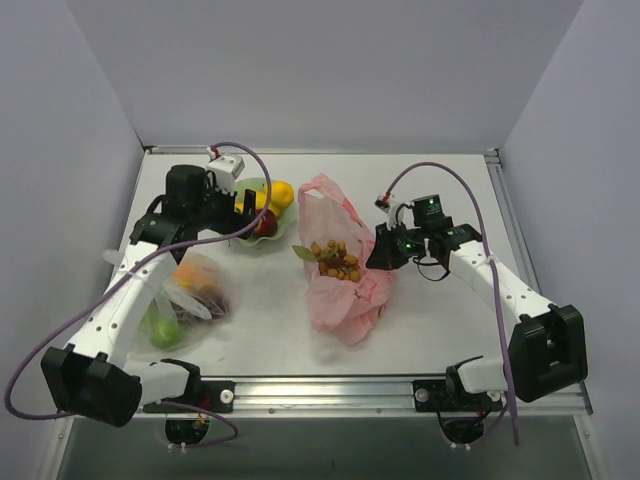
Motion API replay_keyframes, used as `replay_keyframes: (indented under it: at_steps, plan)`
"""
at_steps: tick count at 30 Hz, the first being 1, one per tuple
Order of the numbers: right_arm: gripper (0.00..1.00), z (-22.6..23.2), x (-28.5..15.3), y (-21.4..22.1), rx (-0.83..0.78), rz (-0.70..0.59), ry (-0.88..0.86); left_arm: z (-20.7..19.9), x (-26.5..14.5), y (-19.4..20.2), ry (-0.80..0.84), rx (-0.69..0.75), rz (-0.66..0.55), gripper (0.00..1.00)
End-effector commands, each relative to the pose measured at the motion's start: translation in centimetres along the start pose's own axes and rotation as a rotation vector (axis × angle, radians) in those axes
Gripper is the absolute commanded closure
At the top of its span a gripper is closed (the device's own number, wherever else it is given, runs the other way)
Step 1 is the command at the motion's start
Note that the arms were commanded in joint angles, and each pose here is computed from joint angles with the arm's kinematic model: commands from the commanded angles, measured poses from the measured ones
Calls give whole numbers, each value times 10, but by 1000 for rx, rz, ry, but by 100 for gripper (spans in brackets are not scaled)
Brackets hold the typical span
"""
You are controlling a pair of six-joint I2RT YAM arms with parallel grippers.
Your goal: Place the fake fruits into the plastic bag and tie a complex knot
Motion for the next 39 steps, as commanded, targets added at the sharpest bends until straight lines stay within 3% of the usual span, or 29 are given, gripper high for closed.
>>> replay_keyframes:
  at_steps: [1,10,22,31,35,39]
  plan:
    - [100,4,-7,-4,-44,-19,12,35,13,3,-220,-181,30,3]
    - [100,3,-5,-1,-38,-7,16,78,47,19,-483,-292,132,3]
    - [100,3,-4,-1,-30,5,6,95,96,47,-507,-373,254,3]
    - [100,5,-5,1,-32,13,1,106,114,50,-545,-389,274,2]
    - [100,5,-5,2,-34,14,-2,104,114,41,-522,-389,251,17]
    - [100,5,-6,2,-34,13,2,89,104,26,-438,-381,211,25]
Point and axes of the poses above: each gripper's point midway between its finger pads, its own x axis out along the fingers, its own z axis along the line the jaws close on, y = z × x, the point moved 2 cm from there along -x, back along the fingers, and after that the axes turned 2 degrees about -x, right-handed, at the moved point
